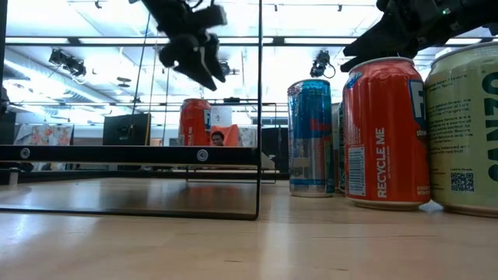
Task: Place canned beverage on shelf
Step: Put the blue soda can on the shelf
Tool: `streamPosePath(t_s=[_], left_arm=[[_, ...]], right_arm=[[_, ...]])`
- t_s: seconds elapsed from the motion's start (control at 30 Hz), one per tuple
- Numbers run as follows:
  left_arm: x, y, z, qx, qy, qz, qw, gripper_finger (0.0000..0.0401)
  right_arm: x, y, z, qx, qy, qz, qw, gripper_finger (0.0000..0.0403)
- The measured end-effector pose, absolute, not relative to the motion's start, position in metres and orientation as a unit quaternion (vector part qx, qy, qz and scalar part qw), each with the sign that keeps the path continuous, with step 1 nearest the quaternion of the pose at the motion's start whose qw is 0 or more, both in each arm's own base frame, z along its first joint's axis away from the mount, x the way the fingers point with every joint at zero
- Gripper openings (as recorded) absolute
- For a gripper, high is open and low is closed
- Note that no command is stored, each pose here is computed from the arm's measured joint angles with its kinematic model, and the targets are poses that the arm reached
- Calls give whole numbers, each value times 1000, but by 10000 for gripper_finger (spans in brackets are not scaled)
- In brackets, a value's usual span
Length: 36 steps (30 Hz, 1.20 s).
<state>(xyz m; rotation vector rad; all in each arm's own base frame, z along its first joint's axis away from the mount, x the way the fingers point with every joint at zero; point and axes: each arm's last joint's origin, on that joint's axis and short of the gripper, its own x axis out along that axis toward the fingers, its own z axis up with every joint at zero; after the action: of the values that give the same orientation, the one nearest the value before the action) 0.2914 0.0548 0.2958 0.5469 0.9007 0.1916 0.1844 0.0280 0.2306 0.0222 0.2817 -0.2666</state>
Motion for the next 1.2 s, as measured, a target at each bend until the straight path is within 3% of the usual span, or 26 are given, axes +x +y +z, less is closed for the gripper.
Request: streamPosePath(t_s=[0.4, 0.67, 1.2], left_arm=[[297, 7, 294, 177, 406, 80, 893, 389], [303, 3, 293, 132, 387, 83, 909, 389], [345, -4, 252, 114, 378, 35, 918, 389]], right_arm=[[185, 26, 231, 2, 141, -139, 980, 332], [193, 21, 227, -8, 175, -147, 973, 332], [197, 18, 237, -48, 267, -189, 944, 331]])
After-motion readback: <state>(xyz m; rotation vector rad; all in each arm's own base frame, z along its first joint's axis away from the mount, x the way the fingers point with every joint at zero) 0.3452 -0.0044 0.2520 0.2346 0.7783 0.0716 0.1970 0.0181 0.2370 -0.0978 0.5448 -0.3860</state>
